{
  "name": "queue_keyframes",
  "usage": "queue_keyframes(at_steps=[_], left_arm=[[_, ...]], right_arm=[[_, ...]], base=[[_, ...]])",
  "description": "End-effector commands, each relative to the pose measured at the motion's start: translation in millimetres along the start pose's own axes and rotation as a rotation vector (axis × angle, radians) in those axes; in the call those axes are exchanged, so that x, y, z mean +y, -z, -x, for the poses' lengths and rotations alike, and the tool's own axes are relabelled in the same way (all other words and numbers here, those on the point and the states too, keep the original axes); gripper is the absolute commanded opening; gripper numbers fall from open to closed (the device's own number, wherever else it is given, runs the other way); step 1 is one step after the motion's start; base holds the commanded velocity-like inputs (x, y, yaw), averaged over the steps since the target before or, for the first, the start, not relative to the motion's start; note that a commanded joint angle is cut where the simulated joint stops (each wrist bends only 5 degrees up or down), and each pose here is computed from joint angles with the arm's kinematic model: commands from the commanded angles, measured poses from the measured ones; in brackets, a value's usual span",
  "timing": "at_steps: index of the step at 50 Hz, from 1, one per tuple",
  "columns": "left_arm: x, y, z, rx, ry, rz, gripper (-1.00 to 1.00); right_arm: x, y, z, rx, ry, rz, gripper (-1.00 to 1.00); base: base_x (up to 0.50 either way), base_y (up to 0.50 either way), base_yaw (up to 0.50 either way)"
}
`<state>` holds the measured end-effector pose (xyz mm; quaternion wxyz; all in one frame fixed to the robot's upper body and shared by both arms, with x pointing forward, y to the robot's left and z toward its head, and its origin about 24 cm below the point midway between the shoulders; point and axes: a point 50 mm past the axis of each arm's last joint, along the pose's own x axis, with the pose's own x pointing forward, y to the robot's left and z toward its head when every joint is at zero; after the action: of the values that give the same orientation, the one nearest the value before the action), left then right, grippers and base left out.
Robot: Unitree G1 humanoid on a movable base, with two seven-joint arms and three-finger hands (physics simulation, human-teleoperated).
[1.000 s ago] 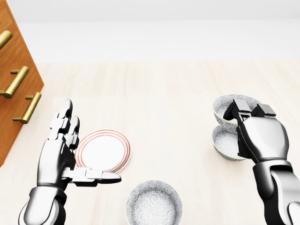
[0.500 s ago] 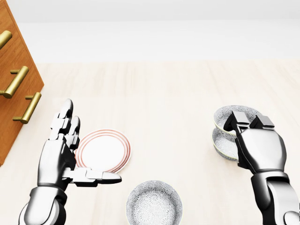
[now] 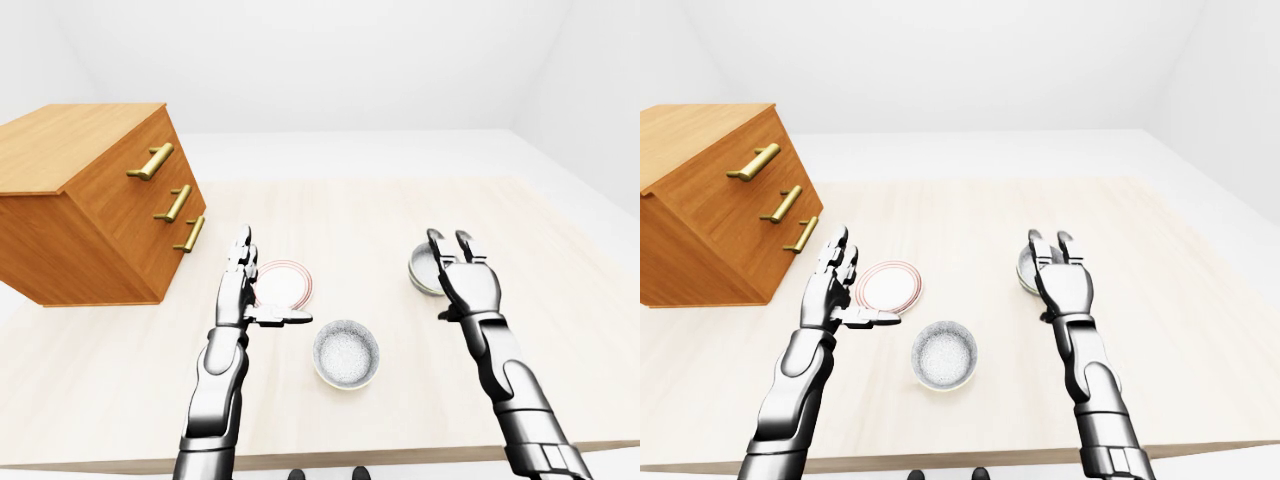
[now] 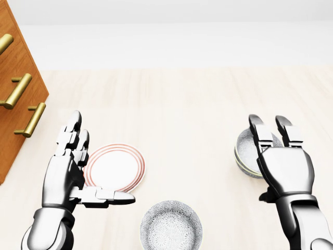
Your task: Stack the bowl at the front on the bowl in the middle.
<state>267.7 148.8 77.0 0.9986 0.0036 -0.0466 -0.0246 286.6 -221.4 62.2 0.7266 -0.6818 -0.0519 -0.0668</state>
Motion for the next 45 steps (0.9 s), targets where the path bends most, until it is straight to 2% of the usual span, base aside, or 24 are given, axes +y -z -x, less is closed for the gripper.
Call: queue_keyframes(at_steps=[1,7,12,14,15,16,18,21,22,23,25,30,36,45], left_arm=[[0.2,1.2,0.2,0.005,-0.001,0.001,1.00],[0.3,0.9,0.7,0.004,0.000,0.001,1.00],[-0.1,-0.1,0.9,-0.001,0.001,0.001,1.00],[-0.4,-2.3,0.7,-0.010,0.003,-0.001,1.00],[-0.4,-2.9,0.7,-0.013,0.004,-0.001,1.00],[-0.6,-4.1,0.8,-0.018,0.005,-0.003,1.00],[-0.6,-5.3,0.9,-0.023,0.005,-0.003,1.00],[-0.6,-9.7,1.1,-0.041,0.007,-0.006,1.00],[-0.7,-10.9,1.2,-0.046,0.008,-0.008,1.00],[-0.6,-13.8,1.1,-0.059,0.008,-0.011,1.00],[-0.3,-16.2,1.1,-0.069,0.008,-0.012,1.00],[0.4,-20.3,1.3,-0.086,0.005,-0.019,1.00],[-1.4,-29.6,0.9,-0.126,0.009,-0.027,1.00],[-1.3,-33.2,1.2,-0.141,0.008,-0.032,1.00]], right_arm=[[-8.6,-3.4,2.8,-0.010,0.015,0.011,1.00],[-16.5,-5.9,3.0,-0.013,0.031,-0.011,1.00],[-37.0,-6.8,0.0,-0.007,0.069,-0.136,1.00],[-56.6,-9.3,-1.9,-0.024,0.095,-0.320,1.00],[-62.3,-10.6,-1.8,-0.038,0.103,-0.370,1.00],[-75.6,-13.9,-1.6,-0.076,0.123,-0.489,1.00],[-88.0,-16.2,-1.0,-0.115,0.164,-0.558,1.00],[-105.7,-18.0,3.6,-0.174,0.227,-0.736,1.00],[-106.2,-16.8,4.8,-0.167,0.226,-0.773,1.00],[-104.4,-15.8,6.5,-0.140,0.216,-0.878,1.00],[-100.7,-15.5,8.6,-0.112,0.210,-0.944,1.00],[-105.4,-19.1,16.0,-0.145,0.249,-1.160,1.00],[-106.1,-33.5,15.2,-0.186,0.251,-1.249,1.00],[-106.7,-32.8,21.9,-0.191,0.266,-1.323,1.00]], base=[[0.00,0.00,0.00],[0.00,0.00,0.00],[0.00,0.00,0.00],[0.00,0.00,0.00],[0.00,0.00,0.00],[0.00,0.00,0.00],[0.00,0.00,0.00],[0.00,0.00,0.00],[0.00,0.00,0.00],[0.00,0.00,0.00],[0.00,0.00,0.00],[0.00,0.00,0.00],[0.00,0.00,0.00],[0.00,0.00,0.00]])
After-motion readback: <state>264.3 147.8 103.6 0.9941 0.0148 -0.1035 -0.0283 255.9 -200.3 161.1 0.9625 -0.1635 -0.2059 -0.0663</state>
